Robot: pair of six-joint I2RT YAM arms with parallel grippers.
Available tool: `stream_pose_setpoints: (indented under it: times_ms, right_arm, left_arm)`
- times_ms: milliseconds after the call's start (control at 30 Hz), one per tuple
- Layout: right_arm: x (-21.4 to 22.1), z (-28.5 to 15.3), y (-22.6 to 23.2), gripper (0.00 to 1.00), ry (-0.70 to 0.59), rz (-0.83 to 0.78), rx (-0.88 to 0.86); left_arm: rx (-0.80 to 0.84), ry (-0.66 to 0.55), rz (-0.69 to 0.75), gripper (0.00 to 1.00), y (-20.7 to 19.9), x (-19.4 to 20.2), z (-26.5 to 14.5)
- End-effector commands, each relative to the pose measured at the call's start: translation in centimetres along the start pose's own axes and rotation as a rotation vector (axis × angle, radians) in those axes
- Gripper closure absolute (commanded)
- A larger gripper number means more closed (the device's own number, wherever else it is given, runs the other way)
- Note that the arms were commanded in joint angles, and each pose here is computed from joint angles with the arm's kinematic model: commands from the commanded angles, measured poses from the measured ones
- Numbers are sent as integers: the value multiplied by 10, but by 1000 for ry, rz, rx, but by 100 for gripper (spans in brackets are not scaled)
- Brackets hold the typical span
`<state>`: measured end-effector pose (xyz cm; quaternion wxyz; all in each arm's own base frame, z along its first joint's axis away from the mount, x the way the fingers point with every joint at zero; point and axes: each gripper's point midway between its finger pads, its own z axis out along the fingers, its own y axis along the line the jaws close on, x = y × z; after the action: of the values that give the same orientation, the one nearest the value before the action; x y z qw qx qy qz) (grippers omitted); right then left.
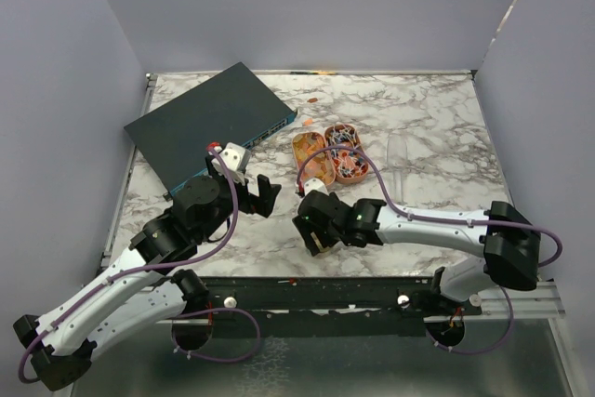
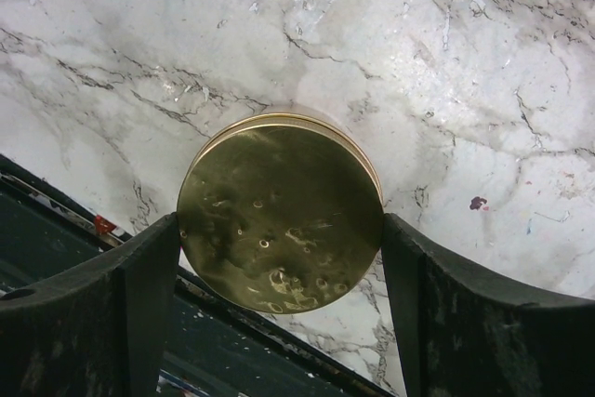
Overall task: Pack the candies
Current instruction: Close the bottle lid on the packing bottle.
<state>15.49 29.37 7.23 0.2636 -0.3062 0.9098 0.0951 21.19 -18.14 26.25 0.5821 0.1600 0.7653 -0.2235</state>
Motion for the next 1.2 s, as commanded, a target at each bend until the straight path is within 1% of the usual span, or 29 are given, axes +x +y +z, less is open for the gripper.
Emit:
stream_pose_setpoints:
  times_ms: [0,133,367,400,433,467,533,800,1167]
  right_arm:
    - [63,16,-11,55,174,-22,66]
    - [52,12,-8,40,138,-15,66]
    - [26,3,-2,19,72,-2,59]
    - [23,2,-1,17,66,2,56]
    - [20,1,0,10,60,5,53]
    - [17,0,1,5,51,7,48]
    - [11,-2,4,0,35,14,36]
    - [-9,-14,9,0,-24,34,18]
    - [-30,-49,23,0,-111,55,-111]
  left_arm:
    - [-35,13,-1,1,7,6,1]
    - [-39,15,-1,1,8,6,2]
    - [-42,14,-1,1,8,6,2]
    - [-42,14,0,1,8,6,2]
    - [-42,16,0,1,8,7,2]
    - [-43,15,-1,1,9,6,2]
    - [-42,16,0,1,8,7,2]
    - [-42,11,0,1,8,5,1]
    - [-41,11,-19,1,8,6,1]
